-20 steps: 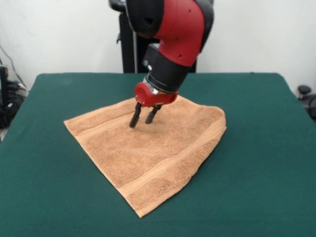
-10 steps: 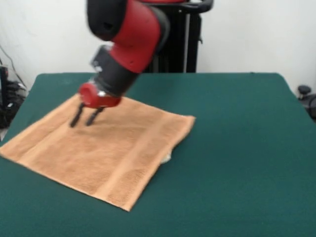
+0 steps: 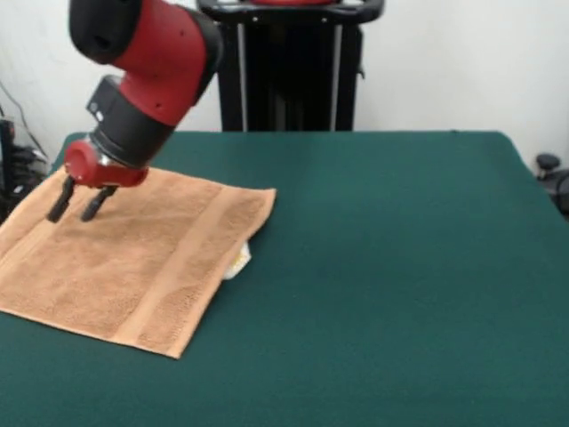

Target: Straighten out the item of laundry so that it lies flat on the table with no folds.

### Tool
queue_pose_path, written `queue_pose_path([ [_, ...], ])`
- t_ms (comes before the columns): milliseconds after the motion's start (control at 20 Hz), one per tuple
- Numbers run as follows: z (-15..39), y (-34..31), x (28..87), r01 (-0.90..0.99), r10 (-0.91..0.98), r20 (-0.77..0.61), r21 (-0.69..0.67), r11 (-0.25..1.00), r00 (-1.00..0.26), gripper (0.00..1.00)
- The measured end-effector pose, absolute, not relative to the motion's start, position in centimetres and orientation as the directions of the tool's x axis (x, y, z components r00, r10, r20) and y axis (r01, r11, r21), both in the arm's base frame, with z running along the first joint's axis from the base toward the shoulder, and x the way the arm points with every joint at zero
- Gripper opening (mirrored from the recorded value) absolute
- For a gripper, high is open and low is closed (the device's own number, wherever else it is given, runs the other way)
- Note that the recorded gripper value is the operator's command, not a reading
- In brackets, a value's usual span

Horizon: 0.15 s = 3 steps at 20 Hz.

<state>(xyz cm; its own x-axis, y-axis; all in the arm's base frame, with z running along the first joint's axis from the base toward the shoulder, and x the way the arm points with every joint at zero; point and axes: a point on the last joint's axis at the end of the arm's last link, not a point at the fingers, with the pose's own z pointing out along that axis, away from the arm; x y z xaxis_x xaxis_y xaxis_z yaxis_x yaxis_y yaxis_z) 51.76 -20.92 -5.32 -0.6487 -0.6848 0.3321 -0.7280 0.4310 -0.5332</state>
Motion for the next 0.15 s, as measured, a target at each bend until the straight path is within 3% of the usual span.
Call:
queue_pose_path([
  [150, -4.91, -22.34, 51.28, -0.660, -0.644, 0.253, -0.533, 0.530, -0.722, 1.00],
])
